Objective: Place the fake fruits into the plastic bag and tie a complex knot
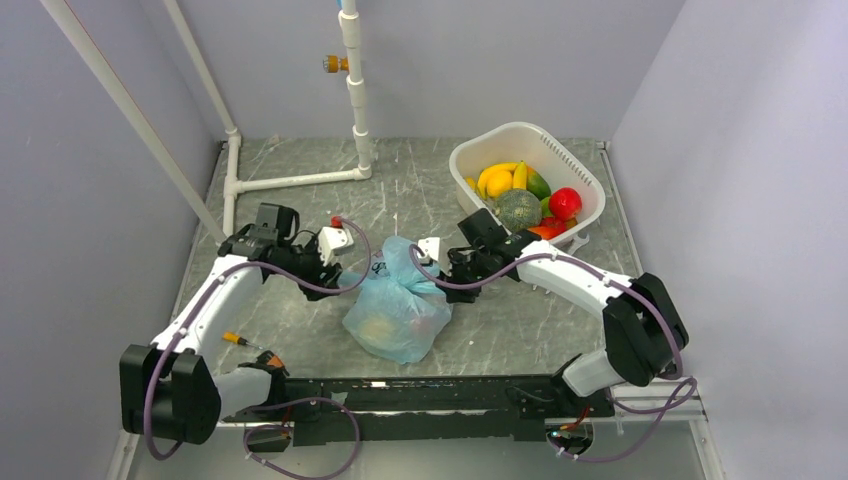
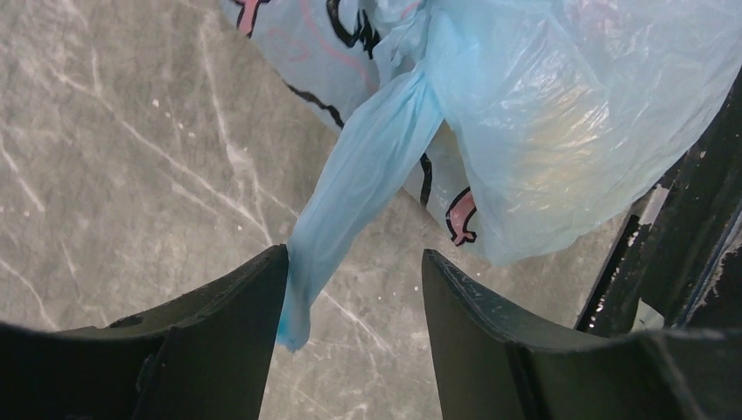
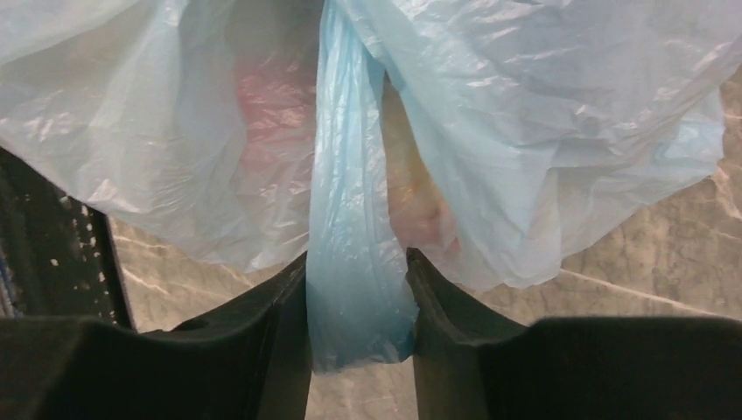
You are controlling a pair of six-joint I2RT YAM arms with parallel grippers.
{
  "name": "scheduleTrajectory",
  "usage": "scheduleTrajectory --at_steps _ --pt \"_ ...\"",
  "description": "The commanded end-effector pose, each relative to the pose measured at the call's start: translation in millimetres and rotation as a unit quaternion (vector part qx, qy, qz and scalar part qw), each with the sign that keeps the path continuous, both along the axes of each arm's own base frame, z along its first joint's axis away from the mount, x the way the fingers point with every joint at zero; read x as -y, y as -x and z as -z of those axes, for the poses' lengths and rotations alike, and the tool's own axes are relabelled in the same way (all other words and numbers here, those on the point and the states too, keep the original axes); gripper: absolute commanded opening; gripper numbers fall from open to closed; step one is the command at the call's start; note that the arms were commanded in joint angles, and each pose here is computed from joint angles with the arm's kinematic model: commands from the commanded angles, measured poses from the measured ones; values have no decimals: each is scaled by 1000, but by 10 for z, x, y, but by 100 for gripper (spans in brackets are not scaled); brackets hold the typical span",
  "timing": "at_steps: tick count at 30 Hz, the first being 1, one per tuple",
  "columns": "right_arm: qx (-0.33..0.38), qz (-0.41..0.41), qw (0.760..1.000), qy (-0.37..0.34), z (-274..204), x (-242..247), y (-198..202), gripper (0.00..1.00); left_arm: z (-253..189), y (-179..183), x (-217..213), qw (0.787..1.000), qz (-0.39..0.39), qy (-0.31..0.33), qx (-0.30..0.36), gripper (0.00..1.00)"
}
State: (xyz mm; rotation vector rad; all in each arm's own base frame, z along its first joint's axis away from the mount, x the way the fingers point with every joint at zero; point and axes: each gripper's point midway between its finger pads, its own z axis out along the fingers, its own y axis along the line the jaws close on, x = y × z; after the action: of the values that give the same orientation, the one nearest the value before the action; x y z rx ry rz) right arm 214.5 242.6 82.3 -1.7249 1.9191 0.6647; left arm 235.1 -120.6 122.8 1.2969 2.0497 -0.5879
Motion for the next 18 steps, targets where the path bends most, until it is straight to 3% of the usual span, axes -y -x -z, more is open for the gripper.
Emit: scheduleTrajectory --at_steps 1,3,5,9,13,18 --pt "40 17 999 -16 -126 -124 -226 37 10 -158 124 998 48 -6 42 62" --pt "45 23 998 -25 -201 -143 -249 23 65 -181 155 998 51 -8 35 57" --pt "51 30 998 -33 -288 -149 -257 2 109 -189 175 999 46 -7 25 44" --pt "67 70 994 -49 -546 -54 -291 0 113 -144 146 1000 9 -2 -14 1" --pt "94 120 987 -58 -836 211 -317 0 -182 -137 -36 999 -49 19 0 0" --pt "82 158 984 -5 -713 747 -314 0 -303 -13 -279 996 -78 -12 37 0"
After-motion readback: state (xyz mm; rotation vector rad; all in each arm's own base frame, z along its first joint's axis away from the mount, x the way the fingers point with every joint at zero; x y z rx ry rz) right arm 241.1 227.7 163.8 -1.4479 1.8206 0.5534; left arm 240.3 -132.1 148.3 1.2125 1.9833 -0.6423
